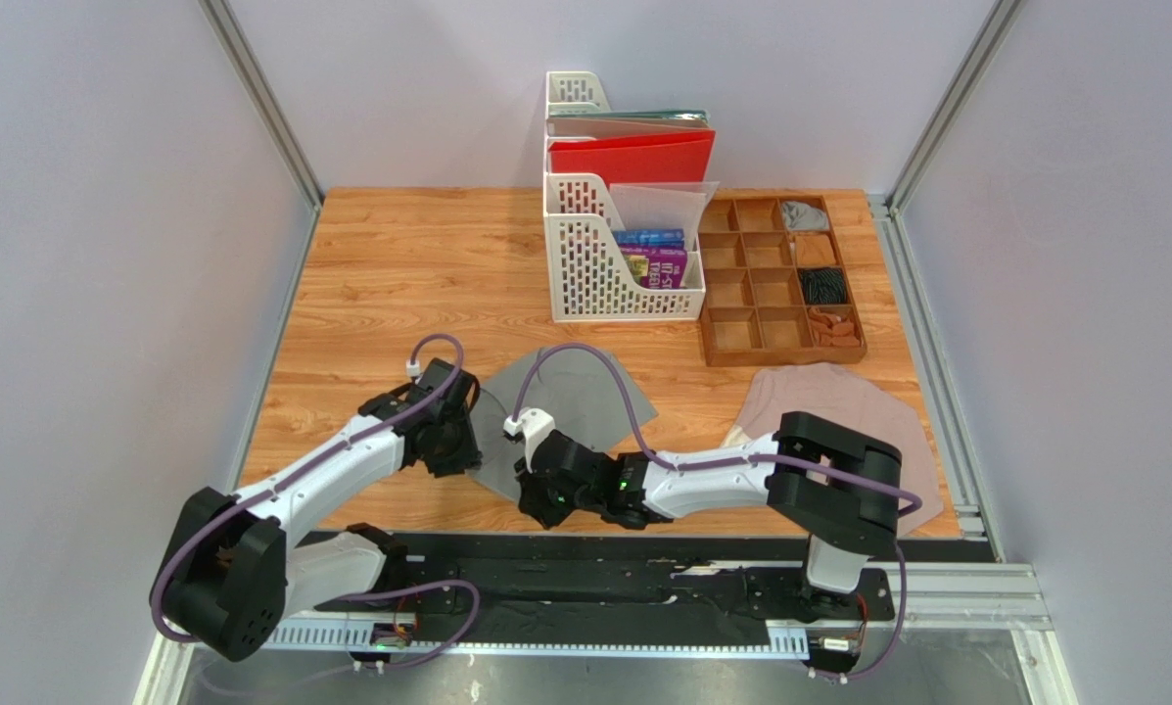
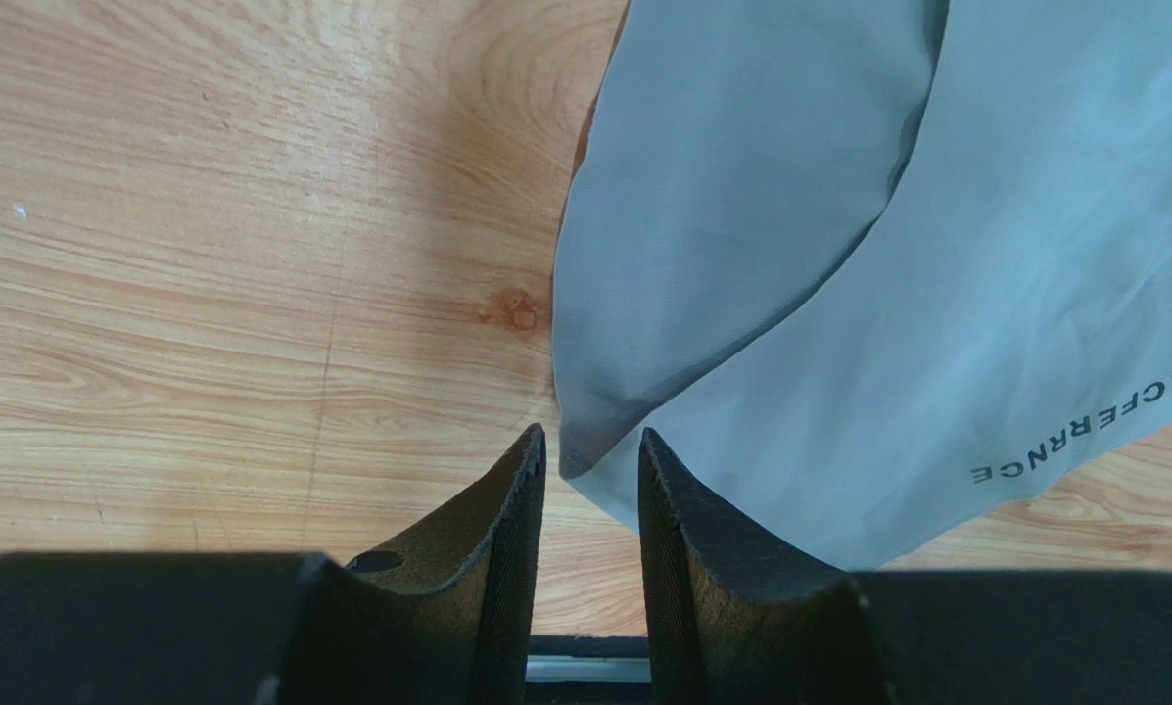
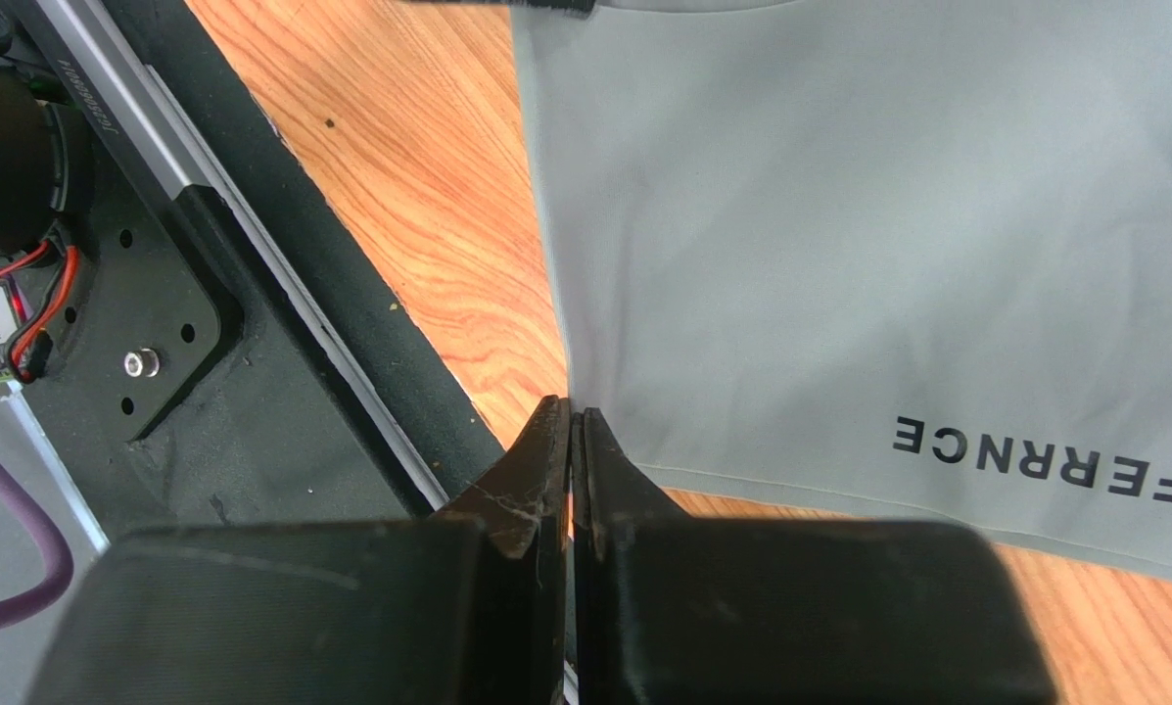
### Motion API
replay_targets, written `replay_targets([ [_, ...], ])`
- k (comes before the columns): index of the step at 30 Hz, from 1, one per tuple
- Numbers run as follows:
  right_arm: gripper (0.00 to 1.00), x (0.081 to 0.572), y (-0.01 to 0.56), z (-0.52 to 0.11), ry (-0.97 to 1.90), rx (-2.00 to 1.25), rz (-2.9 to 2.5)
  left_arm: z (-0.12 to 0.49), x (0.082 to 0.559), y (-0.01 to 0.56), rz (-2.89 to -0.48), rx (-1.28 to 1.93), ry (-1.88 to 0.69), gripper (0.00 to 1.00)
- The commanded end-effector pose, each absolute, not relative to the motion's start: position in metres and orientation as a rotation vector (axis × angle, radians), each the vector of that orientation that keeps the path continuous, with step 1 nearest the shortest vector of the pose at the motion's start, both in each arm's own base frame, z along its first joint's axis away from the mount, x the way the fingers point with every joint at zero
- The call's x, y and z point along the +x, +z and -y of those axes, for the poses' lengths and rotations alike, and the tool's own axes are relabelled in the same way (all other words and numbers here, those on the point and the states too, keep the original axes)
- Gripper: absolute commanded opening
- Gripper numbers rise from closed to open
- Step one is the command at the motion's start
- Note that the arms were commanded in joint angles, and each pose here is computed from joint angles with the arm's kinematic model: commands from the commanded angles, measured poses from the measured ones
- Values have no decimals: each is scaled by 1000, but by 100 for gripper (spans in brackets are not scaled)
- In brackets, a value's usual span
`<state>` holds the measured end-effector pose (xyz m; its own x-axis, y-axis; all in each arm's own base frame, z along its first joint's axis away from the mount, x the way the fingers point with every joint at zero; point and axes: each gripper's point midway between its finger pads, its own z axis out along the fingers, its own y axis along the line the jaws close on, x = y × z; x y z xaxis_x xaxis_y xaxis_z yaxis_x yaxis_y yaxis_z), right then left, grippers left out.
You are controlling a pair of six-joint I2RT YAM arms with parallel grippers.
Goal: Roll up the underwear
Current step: Adjust the underwear at the center of the board, then fold the underwear at the center of the board.
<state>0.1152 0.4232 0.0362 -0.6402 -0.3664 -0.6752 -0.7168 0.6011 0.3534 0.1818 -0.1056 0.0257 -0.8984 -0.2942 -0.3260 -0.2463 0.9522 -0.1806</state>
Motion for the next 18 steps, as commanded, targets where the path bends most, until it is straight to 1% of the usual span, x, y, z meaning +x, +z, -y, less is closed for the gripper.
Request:
replay_targets([
  [1, 0, 117, 45, -434, 883, -839, -2229, 110, 178, 27, -2746, -431, -234, 35],
  [18, 0, 118, 45, -435, 879, -832, -2233, 110, 170, 21, -2769, -428, -229, 34],
])
